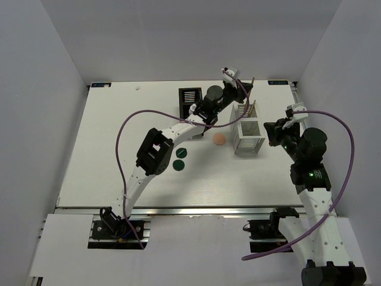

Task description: Organize the makeup

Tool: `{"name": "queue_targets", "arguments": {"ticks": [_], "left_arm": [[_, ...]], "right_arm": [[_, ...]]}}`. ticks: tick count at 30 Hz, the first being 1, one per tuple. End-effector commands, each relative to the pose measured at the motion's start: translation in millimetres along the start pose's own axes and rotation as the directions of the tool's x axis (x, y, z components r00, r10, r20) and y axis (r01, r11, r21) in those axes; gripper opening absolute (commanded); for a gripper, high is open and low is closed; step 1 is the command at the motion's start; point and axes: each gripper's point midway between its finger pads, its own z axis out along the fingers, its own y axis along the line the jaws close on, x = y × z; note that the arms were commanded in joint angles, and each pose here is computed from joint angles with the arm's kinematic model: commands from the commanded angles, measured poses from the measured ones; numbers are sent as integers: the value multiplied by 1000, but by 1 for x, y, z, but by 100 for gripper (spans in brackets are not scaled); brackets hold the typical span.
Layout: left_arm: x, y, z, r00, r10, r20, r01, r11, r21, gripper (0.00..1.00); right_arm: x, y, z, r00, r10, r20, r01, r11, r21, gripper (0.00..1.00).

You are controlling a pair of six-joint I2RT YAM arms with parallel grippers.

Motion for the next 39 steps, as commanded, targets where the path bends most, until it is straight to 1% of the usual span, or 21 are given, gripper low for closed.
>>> {"name": "queue_targets", "arguments": {"ticks": [1, 6, 7, 12, 17, 19, 20, 21, 22, 23, 24, 25, 27, 29, 30, 32, 33, 34, 35, 37, 39], "left_arm": [[3, -4, 1, 1000, 17, -23, -17, 1000, 7, 0], [12, -6, -7, 999, 7, -47, -6, 1000, 24, 15], [11, -8, -7, 999, 10, -49, -8, 1000, 28, 23], [3, -11, -7, 999, 20, -40, -19, 999, 34, 45], [-16, -17, -6, 1000, 24, -10, -23, 999, 46, 51], [-36, -22, -5, 999, 28, 31, -30, 998, 52, 47], [-49, -23, -5, 998, 34, 50, -37, 998, 54, 35], [-78, -31, -6, 995, 47, 89, -53, 997, 61, 26], [-92, -28, -9, 994, 49, 94, -54, 997, 50, 8], [-105, -26, -12, 994, 48, 95, -53, 998, 40, 0], [-139, -32, -21, 995, 31, 98, -34, 999, 29, 0], [-147, -15, -31, 997, 15, 76, -12, 999, -30, 0], [-195, -12, -64, 997, -59, 53, 64, 994, -94, 0], [-186, 18, -103, 990, -139, -31, 132, 977, -167, 2], [-219, 9, -135, 987, -157, -24, 150, 974, -172, 22], [-185, 42, -188, 967, -228, -117, 189, 943, -275, 40], [-177, 45, -213, 954, -259, -148, 202, 926, -317, 49], [-209, 36, -245, 966, -237, -98, 195, 926, -324, 53], [-171, 49, -277, 948, -278, -154, 194, 890, -412, 55], [-158, 48, -319, 938, -309, -159, 196, 849, -491, 64], [-145, 43, -370, 926, -353, -134, 217, 787, -577, 66]], "right_arm": [[-12, -3, -1, 999, 0, 48, -1, 1000, 19, 0], [-10, -3, 0, 999, -4, 43, 4, 1000, 15, 0], [-9, -3, 1, 999, -3, 41, 3, 1000, 12, 0], [-8, -1, 3, 999, -7, 37, 7, 1000, -3, 0], [-6, 2, 5, 1000, -6, 30, 6, 1000, -25, 0], [-5, 12, 5, 998, -54, 30, 57, 994, -90, 0], [-2, 20, 4, 997, -80, 22, 82, 986, -145, 1], [2, 43, 1, 989, -146, 36, 150, 943, -299, 15], [8, 55, -2, 986, -163, 24, 160, 912, -378, 23], [11, 66, -6, 984, -178, 28, 172, 874, -454, 30], [19, 86, -10, 986, -166, 26, 150, 797, -585, 40], [20, 90, -9, 983, -183, 30, 161, 765, -624, 42], [43, 96, 2, 983, -162, -86, 65, 746, -662, 44], [55, 106, 16, 970, -213, -118, 74, 720, -690, 45], [63, 103, 25, 956, -254, -146, 97, 744, -661, 45], [72, 124, 35, 930, -343, -132, 169, 718, -675, 46], [85, 117, 49, 904, -389, -177, 205, 758, -619, 47], [86, 118, 59, 901, -394, -181, 222, 778, -588, 49], [99, 123, 70, 889, -398, -226, 213, 798, -564, 54], [108, 102, 91, 868, -380, -318, 228, 876, -426, 56], [122, 83, 113, 840, -325, -433, 209, 932, -295, 59]]}}
